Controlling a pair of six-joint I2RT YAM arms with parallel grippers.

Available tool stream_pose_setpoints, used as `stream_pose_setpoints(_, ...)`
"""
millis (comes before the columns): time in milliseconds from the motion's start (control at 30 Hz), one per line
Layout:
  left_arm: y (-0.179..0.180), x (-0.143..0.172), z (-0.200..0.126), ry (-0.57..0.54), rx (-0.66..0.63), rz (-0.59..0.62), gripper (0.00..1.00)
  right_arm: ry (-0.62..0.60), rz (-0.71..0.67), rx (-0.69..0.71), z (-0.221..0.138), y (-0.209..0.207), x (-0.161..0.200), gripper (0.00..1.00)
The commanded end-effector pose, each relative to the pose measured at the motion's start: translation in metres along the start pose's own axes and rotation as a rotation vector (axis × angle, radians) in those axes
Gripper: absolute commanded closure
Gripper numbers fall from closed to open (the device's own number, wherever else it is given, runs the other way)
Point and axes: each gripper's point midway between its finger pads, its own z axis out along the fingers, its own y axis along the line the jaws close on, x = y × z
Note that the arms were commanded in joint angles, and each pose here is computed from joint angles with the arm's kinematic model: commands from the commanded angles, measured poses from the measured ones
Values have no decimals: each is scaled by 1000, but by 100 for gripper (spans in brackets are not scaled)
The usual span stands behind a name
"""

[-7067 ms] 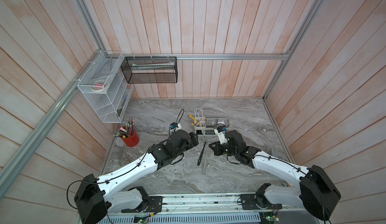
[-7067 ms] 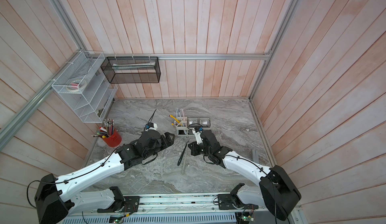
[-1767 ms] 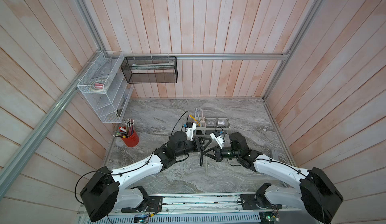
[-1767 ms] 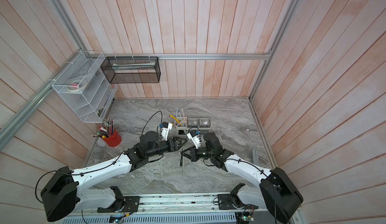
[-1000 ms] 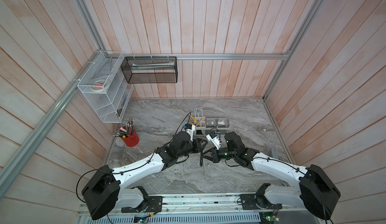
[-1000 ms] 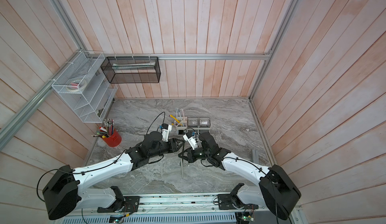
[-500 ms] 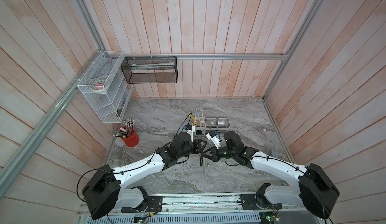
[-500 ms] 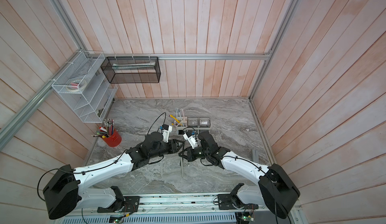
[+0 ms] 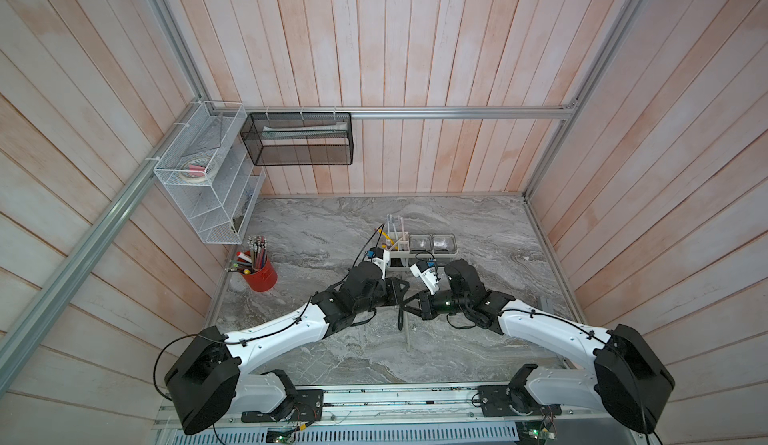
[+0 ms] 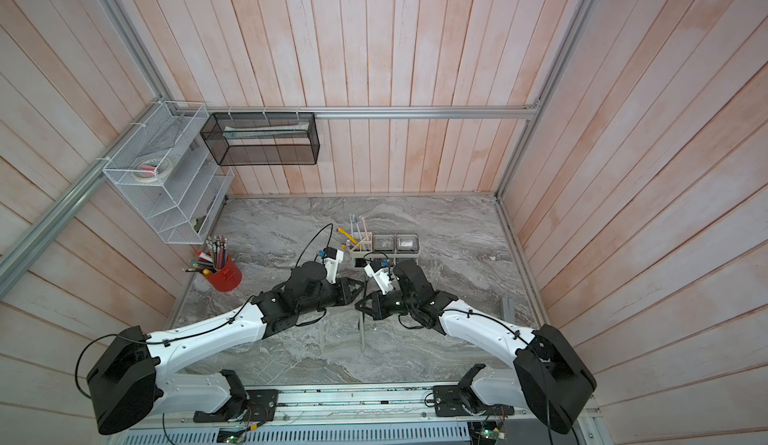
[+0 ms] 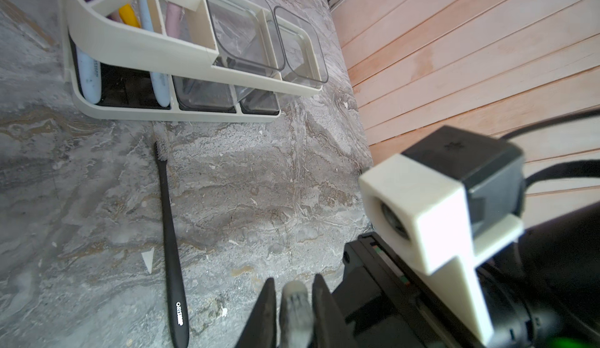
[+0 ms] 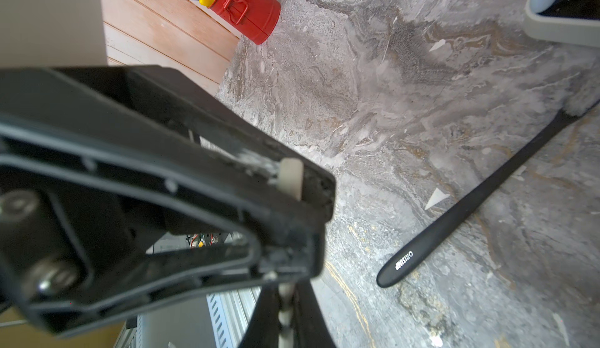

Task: Place the toothbrush into the toothbrush holder
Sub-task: Pick up the toothbrush from the center of the board, then place the toothbrush in the toothbrush holder.

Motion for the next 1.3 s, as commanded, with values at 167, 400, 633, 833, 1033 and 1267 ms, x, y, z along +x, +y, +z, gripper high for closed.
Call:
stream_pose_setpoints(167, -4, -7, 4, -13, -11, 16, 79, -2, 1, -2, -1, 3, -5, 100)
stream_pose_setpoints(400, -1, -5, 5, -3, -22, 14, 86, -9, -4, 6, -3, 3, -6, 100)
stream_pose_setpoints(633, -1, -14, 2, -23, -54, 42, 98, -12, -14, 8, -6, 6, -8, 91)
stream_pose_setpoints(833, -3, -47, -3, -107, -168, 165, 100, -81, -79, 38, -27, 17, -24, 48)
stream_pose_setpoints(1033, -21, -128, -35, -391, -342, 369, 100, -317, -187, 112, -96, 38, -58, 14)
stream_pose_setpoints(1267, -66, -198, -66, -723, -353, 540, 100, -521, -285, 138, -156, 61, -63, 2)
